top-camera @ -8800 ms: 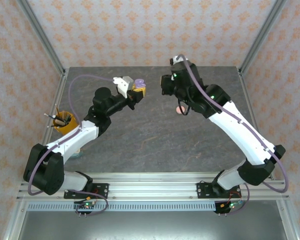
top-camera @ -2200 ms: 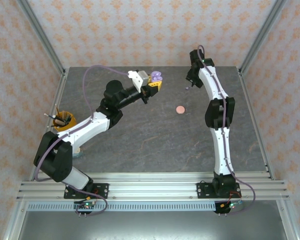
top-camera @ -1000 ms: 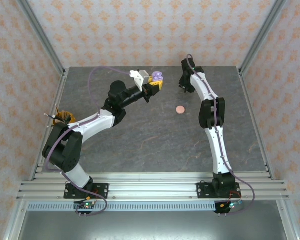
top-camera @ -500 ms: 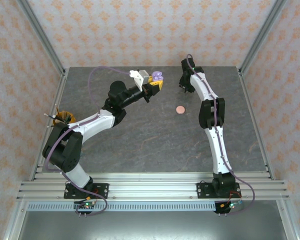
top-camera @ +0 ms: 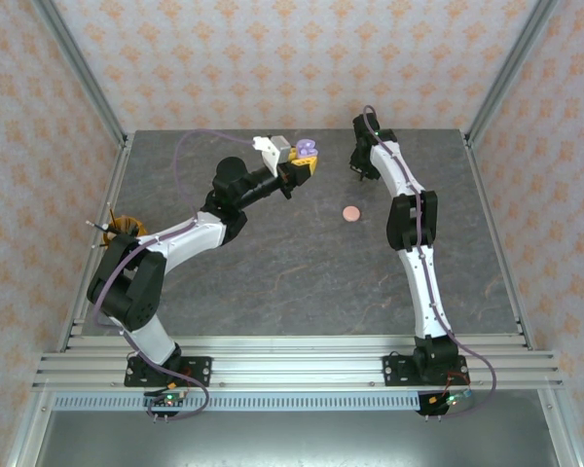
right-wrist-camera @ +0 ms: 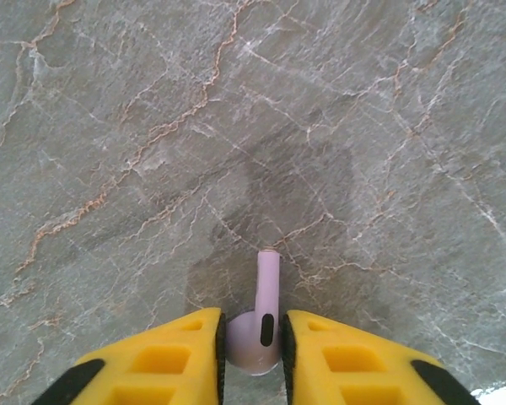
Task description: Insert the wireless bluetooth earbuds into the charging case
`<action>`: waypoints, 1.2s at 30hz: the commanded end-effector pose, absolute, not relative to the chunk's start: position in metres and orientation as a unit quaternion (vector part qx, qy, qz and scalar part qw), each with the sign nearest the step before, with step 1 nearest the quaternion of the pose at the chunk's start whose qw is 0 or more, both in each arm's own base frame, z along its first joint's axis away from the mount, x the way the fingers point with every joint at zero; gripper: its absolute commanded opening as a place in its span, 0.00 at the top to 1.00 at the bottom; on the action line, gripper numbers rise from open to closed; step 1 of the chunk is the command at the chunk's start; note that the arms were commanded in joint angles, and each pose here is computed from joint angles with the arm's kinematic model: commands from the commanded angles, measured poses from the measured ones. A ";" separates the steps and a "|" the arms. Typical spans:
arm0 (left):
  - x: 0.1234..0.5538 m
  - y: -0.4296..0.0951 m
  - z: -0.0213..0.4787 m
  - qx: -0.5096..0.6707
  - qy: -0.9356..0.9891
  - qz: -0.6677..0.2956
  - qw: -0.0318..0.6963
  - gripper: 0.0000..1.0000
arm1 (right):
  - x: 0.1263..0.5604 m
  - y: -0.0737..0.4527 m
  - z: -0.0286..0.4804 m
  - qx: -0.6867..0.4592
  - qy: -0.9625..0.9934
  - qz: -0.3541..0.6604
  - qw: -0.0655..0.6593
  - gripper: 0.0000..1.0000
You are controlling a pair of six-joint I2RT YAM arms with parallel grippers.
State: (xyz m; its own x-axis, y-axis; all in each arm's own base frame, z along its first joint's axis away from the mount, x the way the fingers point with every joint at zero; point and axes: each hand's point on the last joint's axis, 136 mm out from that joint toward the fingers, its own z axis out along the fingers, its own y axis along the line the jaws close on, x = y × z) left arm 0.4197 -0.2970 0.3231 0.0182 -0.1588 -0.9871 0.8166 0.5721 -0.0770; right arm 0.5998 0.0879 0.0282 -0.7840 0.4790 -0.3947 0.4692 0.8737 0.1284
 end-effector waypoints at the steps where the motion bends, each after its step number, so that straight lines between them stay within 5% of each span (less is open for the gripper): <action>1: 0.420 -0.297 0.350 0.277 0.560 -0.379 0.683 1.00 | 0.593 0.064 0.002 0.253 0.948 -0.030 0.191 0.79; 23: 0.416 -0.291 0.357 0.268 0.562 -0.377 0.686 1.00 | 0.544 0.086 0.092 0.229 0.947 0.009 0.225 0.87; 36: 0.404 -0.273 0.364 0.244 0.579 -0.354 0.692 1.00 | 0.431 0.139 0.122 0.175 0.960 0.068 0.209 0.88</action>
State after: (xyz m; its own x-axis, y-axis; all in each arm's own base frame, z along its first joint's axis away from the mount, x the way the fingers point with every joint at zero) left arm 0.4110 -0.2871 0.3441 0.0322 -0.1906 -0.9811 0.8003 0.5930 -0.0889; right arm 0.4550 0.1249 0.1182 -0.8415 0.3741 -0.3898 0.3324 0.9273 0.1724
